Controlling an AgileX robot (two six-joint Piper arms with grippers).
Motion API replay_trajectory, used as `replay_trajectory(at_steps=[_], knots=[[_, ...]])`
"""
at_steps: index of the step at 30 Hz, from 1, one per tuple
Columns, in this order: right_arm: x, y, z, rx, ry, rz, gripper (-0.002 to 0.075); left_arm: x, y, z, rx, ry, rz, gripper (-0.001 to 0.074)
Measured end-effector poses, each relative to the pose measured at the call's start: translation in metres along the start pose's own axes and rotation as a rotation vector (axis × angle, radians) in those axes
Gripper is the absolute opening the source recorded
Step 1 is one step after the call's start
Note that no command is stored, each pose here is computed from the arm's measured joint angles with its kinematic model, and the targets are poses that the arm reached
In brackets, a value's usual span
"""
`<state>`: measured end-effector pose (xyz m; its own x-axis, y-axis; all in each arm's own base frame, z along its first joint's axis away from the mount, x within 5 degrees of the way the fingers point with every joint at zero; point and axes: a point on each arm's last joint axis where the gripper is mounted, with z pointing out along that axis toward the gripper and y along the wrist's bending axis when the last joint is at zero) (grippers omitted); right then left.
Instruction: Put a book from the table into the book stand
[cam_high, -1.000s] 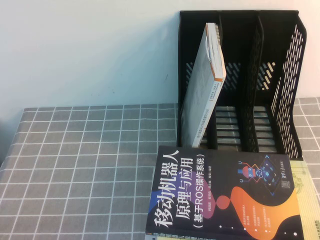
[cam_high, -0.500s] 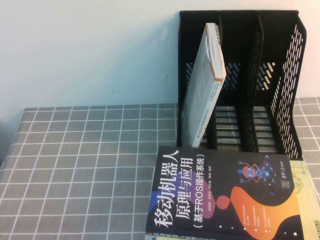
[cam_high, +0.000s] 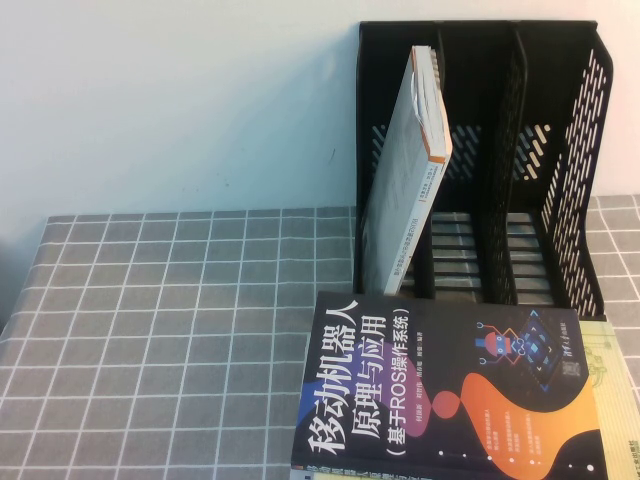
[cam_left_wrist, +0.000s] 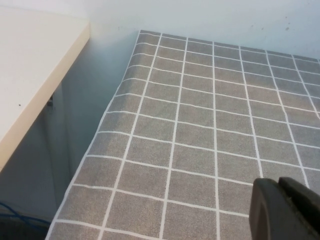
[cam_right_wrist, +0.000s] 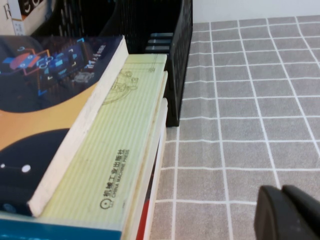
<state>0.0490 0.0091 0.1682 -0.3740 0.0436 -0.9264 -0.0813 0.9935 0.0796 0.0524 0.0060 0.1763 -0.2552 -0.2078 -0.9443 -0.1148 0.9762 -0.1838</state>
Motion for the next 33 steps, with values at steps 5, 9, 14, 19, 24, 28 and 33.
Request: replay_trajectory(at_steps=[5,9,14,19,24,28,33], knots=[[0.0,0.0,0.0,0.0,0.0,0.0,-0.0003,0.0,0.0,0.0,0.005,0.002,-0.018,-0.0003],[0.0,0.0,0.0,0.0,0.0,0.0,-0.0003,0.0,-0.001,0.0,0.006,0.002,-0.02,-0.0003],[0.0,0.0,0.0,0.0,0.0,0.0,-0.0003,-0.001,-0.001,0.0,0.011,-0.008,-0.022,-0.0003],[0.0,0.0,0.0,0.0,0.0,0.0,-0.0003,-0.001,-0.001,0.0,0.014,-0.016,-0.022,-0.0003],[-0.002,-0.001,0.001,0.006,-0.035,0.0,-0.0003,-0.006,-0.004,0.0,0.044,-0.085,-0.024,-0.0003],[-0.008,-0.002,0.001,0.019,-0.12,0.001,-0.0003,-0.023,-0.01,-0.003,0.119,-0.267,-0.026,-0.0003],[-0.026,-0.005,-0.003,0.048,-0.336,0.001,-0.0003,-0.046,-0.019,-0.015,0.233,-0.544,-0.027,-0.0003]])
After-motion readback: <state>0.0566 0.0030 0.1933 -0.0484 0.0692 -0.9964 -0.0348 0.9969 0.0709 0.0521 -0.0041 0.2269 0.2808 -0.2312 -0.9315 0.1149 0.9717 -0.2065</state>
